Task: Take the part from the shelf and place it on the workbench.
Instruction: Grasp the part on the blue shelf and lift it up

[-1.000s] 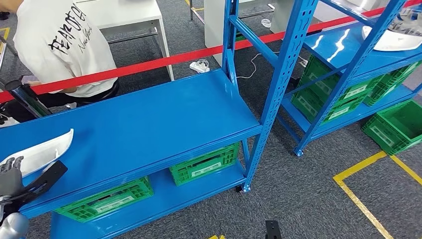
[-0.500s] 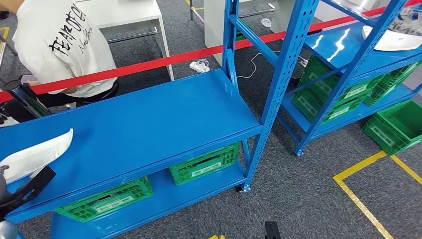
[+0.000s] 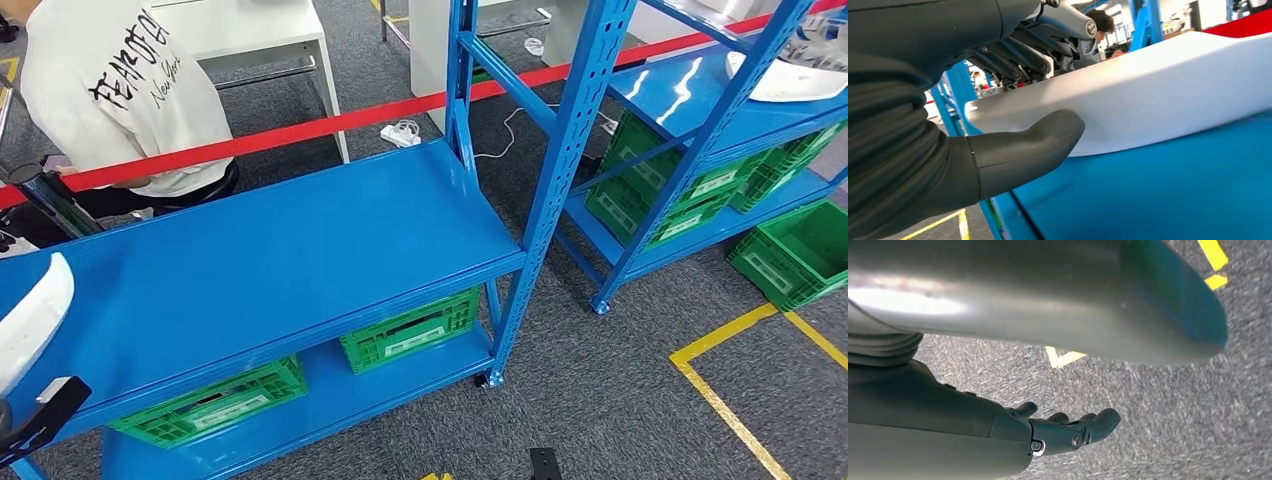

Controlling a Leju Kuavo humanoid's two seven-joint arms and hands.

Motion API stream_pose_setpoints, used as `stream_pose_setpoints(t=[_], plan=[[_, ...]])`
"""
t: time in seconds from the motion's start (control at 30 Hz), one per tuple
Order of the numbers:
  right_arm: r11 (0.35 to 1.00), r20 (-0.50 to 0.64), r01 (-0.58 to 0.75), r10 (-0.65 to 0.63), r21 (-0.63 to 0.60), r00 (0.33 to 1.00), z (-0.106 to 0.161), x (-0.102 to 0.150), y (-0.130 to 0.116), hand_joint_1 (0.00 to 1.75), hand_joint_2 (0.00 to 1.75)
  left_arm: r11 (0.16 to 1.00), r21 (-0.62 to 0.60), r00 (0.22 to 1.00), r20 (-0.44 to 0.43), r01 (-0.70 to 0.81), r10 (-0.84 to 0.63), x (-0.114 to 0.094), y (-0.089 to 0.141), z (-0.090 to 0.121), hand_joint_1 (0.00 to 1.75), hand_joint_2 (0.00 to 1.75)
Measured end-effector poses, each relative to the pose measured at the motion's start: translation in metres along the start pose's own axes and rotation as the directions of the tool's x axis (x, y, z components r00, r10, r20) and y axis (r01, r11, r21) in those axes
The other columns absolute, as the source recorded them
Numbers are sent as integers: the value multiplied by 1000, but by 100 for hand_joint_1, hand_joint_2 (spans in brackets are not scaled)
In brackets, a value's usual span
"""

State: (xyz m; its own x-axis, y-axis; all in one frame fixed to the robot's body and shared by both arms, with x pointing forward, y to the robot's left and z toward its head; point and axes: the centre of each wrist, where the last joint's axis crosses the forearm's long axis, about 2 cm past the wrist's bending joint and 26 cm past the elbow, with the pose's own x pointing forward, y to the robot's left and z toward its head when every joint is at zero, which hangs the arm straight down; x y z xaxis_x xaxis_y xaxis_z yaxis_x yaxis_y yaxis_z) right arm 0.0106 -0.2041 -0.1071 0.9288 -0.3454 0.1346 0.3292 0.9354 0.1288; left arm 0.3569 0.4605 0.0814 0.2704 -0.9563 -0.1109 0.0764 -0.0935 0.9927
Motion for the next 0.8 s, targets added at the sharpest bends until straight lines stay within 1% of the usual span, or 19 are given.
stream_pose_setpoints(t=[0.2, 0.33, 0.4, 0.47, 0.53, 0.6, 0.67, 0.73, 0.8], plan=[[999, 21, -19, 18, 29, 1000, 0, 0, 1, 0, 0, 1000, -5, 1000, -18, 10, -11, -23, -8, 9, 175, 175], [999, 35, -30, 29, 37, 999, 0, 1, -2, 0, 0, 1000, 9, 1000, -29, 7, -6, -30, -13, 14, 175, 175], [999, 41, -37, 35, 35, 999, 0, 2, -4, 0, 0, 1000, 27, 1000, -27, 6, -5, -31, -14, 16, 175, 87], [999, 45, -40, 39, 30, 998, -1, 3, -6, 0, 0, 999, 49, 1000, -16, 13, -12, -30, -16, 18, 175, 87], [999, 49, -39, 38, 23, 998, -1, 4, -9, 0, 0, 997, 70, 999, 7, 35, -36, -26, -17, 18, 175, 175], [999, 54, -32, 32, 10, 998, -1, 5, -11, 0, 0, 992, 99, 995, 60, 78, -84, -15, -15, 17, 175, 175], [1000, 61, -24, 24, -4, 998, -1, 6, -11, 0, 0, 982, 154, 980, 147, 113, -136, 1, -10, 14, 175, 175], [1000, 71, -16, 17, -13, 997, -1, 8, -11, 0, 0, 967, 232, 958, 239, 104, -160, 23, 3, 7, 175, 175], [1000, 79, -9, 11, -14, 997, -2, 11, -10, 0, 0, 950, 310, 940, 311, 42, -143, 45, 22, -2, 175, 175]])
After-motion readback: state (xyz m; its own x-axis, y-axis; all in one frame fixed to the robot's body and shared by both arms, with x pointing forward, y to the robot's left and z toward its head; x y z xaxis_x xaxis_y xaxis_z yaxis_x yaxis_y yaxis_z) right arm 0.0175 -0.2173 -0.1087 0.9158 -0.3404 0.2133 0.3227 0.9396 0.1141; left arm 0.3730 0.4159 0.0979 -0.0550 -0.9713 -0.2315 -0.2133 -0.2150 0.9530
